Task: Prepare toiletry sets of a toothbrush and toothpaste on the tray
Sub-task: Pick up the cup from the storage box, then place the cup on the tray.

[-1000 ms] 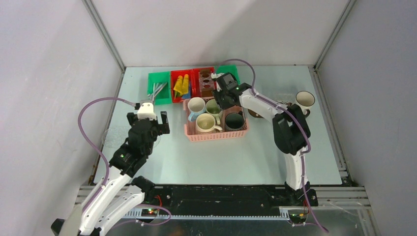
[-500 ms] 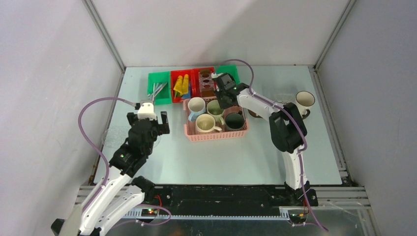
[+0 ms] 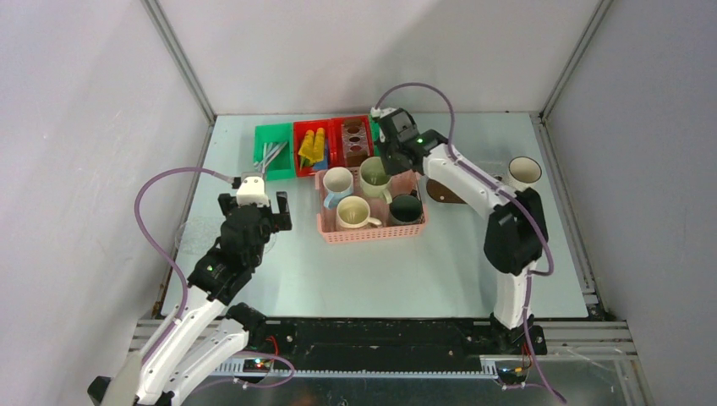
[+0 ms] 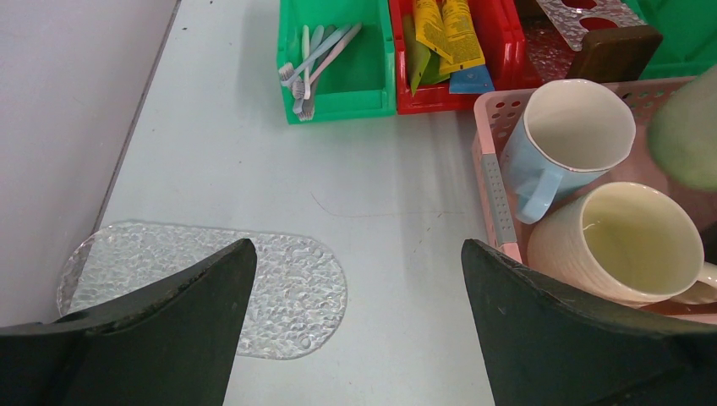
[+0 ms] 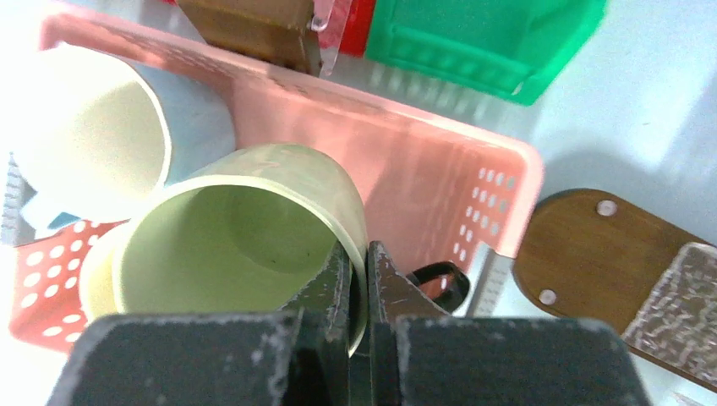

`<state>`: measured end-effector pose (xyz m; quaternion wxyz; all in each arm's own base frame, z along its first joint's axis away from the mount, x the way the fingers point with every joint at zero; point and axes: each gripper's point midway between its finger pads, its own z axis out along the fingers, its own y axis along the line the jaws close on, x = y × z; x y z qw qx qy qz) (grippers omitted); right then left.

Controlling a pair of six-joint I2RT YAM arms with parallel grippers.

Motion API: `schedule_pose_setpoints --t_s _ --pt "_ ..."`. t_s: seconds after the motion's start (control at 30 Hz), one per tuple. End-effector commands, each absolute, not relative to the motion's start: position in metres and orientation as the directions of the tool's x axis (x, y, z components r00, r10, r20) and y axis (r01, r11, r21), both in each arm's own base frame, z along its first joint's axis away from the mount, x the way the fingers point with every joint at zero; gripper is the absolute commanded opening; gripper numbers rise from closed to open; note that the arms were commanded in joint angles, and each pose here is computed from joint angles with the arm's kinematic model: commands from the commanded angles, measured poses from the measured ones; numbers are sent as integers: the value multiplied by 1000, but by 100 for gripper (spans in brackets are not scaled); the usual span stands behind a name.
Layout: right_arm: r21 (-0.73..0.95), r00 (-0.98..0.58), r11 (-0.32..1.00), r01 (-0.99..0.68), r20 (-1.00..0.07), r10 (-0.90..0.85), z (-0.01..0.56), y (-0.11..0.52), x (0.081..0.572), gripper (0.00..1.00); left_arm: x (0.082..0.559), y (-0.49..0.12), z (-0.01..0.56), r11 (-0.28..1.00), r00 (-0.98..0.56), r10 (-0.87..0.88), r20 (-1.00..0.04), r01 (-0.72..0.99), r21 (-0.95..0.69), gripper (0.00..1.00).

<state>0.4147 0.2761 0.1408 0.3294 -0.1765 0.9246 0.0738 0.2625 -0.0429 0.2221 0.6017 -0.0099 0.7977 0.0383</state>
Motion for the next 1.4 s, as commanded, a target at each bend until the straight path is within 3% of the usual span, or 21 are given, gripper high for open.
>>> schedule_pose_setpoints --t_s 0.0,0.33,0.7,1.37 --pt "77 -571 935 -345 -808 -144 254 263 427 0 263 -40 228 996 -254 32 -967 -71 51 98" --pt "25 -554 979 -200 -828 -92 282 175 431 0 263 -41 228 997 -254 31 -967 -64 49 98" --pt "-42 -646 998 -50 -760 -65 237 94 430 0 264 -43 226 997 -261 33 -965 -55 49 98" --pt "-48 -759 999 -13 -650 -42 145 75 453 0 264 -41 225 996 -266 39 -963 -65 58 98"
